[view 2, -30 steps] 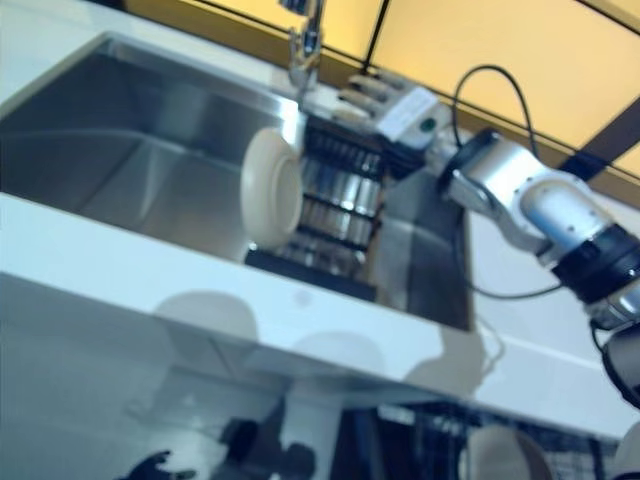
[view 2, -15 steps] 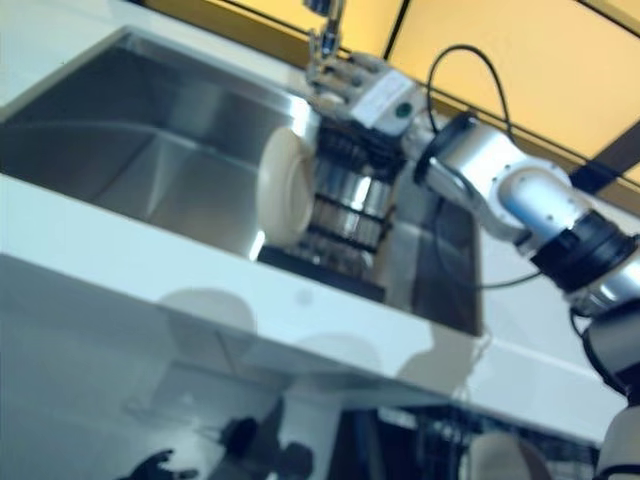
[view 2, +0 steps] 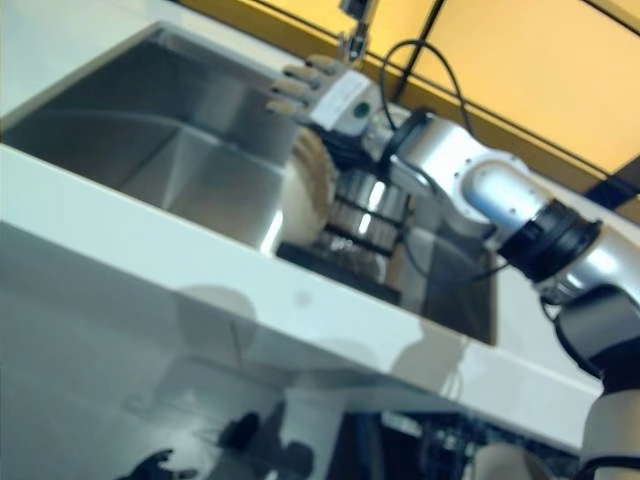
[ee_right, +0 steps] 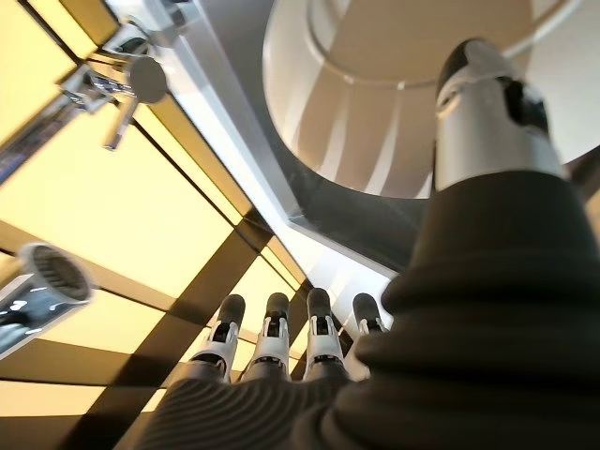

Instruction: Take plates into dishwasher

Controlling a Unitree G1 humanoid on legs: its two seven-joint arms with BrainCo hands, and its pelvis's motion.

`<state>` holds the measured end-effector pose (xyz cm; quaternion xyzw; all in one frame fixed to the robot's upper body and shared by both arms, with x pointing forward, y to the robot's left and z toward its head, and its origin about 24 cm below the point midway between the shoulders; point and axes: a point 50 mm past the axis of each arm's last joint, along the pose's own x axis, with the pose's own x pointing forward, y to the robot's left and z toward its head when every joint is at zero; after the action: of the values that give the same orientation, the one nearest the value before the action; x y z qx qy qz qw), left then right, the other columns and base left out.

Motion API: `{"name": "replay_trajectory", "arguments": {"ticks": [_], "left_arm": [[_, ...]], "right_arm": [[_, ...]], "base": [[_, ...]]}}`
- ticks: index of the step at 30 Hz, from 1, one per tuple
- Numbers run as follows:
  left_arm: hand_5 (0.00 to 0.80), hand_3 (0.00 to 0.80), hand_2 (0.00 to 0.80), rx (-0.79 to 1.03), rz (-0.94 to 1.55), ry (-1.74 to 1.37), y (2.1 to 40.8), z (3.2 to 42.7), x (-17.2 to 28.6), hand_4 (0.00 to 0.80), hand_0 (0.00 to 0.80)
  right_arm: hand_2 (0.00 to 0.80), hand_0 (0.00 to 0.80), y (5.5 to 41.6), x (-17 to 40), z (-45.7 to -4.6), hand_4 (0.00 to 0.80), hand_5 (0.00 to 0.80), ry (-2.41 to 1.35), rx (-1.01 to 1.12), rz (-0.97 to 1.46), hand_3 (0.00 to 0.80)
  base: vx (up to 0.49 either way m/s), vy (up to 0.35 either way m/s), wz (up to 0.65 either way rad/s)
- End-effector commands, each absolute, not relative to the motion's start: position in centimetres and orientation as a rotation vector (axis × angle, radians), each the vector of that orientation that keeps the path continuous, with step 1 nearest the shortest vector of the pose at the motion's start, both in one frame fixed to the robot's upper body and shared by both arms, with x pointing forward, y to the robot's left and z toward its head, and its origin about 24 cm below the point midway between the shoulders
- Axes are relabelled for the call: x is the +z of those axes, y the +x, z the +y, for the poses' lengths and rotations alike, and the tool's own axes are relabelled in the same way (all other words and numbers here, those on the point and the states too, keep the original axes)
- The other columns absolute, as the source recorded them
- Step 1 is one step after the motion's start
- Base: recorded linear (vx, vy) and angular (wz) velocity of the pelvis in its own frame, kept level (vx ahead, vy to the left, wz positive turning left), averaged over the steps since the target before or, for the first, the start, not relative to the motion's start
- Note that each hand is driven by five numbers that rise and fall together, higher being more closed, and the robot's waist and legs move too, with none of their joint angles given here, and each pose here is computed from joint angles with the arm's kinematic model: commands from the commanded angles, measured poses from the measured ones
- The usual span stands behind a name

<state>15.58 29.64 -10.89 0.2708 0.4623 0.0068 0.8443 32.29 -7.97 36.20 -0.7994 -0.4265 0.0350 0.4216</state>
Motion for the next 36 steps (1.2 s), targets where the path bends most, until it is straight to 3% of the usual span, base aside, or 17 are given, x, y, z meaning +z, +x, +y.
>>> {"name": "replay_trajectory", "arguments": {"ticks": [1, 13, 33, 35, 36], "left_arm": [[0.000, 0.000, 0.000, -0.007, 0.941, 0.608, 16.0, 29.5, -10.5, 0.000, 0.000], [0.000, 0.000, 0.000, 0.002, 0.939, 0.597, 16.0, 29.5, -10.5, 0.000, 0.000], [0.000, 0.000, 0.000, 0.073, 0.929, 0.542, 15.9, 30.1, -10.4, 0.000, 0.000], [0.000, 0.000, 0.000, 0.079, 0.926, 0.537, 16.1, 30.1, -10.3, 0.000, 0.000], [0.000, 0.000, 0.000, 0.081, 0.925, 0.536, 16.0, 30.1, -10.4, 0.000, 0.000]], "right_arm": [[0.000, 0.000, 31.6, 39.2, -7.7, 0.000, 0.000, -2.062, -0.052, -1.101, 0.000], [0.000, 0.000, 31.7, 38.0, -6.4, 0.000, 0.000, -2.148, 0.040, -1.059, 0.000], [0.000, 0.000, 34.1, 32.6, -8.7, 0.000, 0.000, -2.467, 0.293, -0.691, 0.000], [0.285, 0.285, 34.3, 32.2, -8.8, 0.285, 0.285, -2.485, 0.317, -0.658, 0.285], [0.348, 0.348, 34.3, 32.0, -8.8, 0.348, 0.348, -2.496, 0.325, -0.654, 0.348]], "base": [[0.008, 0.017, 0.06], [0.012, 0.011, 0.04], [-0.008, 0.004, -0.01], [0.000, 0.000, 0.00], [-0.016, -0.004, -0.04]]}}
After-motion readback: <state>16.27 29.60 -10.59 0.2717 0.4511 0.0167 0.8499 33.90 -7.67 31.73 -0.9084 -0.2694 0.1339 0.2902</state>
